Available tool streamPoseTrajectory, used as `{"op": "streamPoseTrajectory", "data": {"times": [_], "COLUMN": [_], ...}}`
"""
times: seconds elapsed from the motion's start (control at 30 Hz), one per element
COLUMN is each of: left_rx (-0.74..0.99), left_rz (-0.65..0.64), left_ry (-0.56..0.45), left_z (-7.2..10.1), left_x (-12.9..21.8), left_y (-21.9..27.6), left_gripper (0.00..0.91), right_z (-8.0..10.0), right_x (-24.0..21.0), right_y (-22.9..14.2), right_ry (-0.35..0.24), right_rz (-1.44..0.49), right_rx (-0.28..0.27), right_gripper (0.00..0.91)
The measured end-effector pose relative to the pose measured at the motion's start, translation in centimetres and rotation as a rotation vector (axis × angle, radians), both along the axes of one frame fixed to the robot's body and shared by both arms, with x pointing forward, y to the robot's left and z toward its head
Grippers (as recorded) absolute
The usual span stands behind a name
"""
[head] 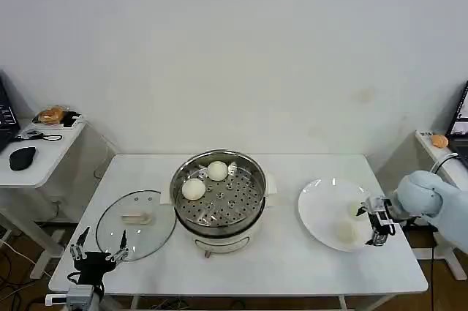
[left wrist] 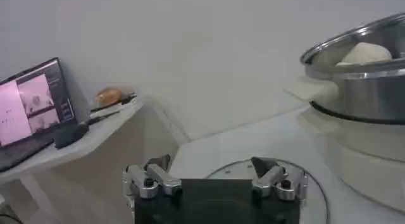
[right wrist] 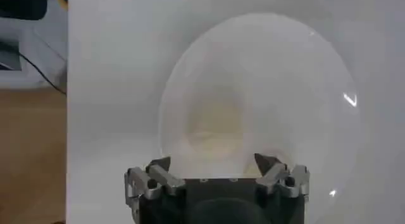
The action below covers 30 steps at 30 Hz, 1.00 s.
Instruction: Take steamed baozi put them in steamer then cover it.
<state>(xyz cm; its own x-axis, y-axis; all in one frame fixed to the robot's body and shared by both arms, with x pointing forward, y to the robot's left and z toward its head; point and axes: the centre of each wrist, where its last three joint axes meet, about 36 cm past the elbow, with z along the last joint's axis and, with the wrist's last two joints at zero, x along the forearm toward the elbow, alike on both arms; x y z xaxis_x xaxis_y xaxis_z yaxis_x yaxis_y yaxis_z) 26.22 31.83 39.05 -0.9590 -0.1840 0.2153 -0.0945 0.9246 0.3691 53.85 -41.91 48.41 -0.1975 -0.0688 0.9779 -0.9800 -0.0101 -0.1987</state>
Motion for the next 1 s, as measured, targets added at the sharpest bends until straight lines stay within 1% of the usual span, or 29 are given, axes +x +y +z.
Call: {"op": "streamPoseTrajectory", "data": {"times": [0.23, 0.4, 0.5, 0.7, 0.73, 0.83, 1.0], "left_rx": [0.007, 0.006, 0.007, 0.007, 0.005, 0.004, 0.005], "left_rz": [0.008, 0.01, 0.012, 0.014, 0.014, 0.014, 0.013], "left_ry": [0.0, 0.0, 0.001, -0.002, -0.002, -0.003, -0.004], "left_z": [0.1, 0.0, 0.0, 0.1, 0.0, 0.0, 0.1], "left_x": [-0.1, 0.0, -0.1, 0.0, 0.0, 0.0, 0.1], "left_y": [0.4, 0.4, 0.5, 0.5, 0.5, 0.4, 0.4], "left_gripper": [0.907, 0.907, 0.907, 0.907, 0.907, 0.907, 0.907], "right_z": [-1.9, -2.6, -2.9, -3.4, -3.4, -3.4, -3.3], "right_x": [0.6, 1.3, 1.6, 2.0, 2.0, 2.1, 2.4], "right_y": [0.5, 1.1, 1.4, 2.1, 2.1, 2.2, 2.0], "right_ry": [0.009, 0.008, 0.01, 0.017, 0.019, 0.026, 0.033], "right_rz": [-0.011, -0.018, -0.021, -0.026, -0.027, -0.032, -0.044], "right_rx": [0.001, 0.011, 0.016, 0.024, 0.024, 0.023, 0.015], "right_gripper": [0.907, 0.907, 0.836, 0.766, 0.736, 0.695, 0.665]}}
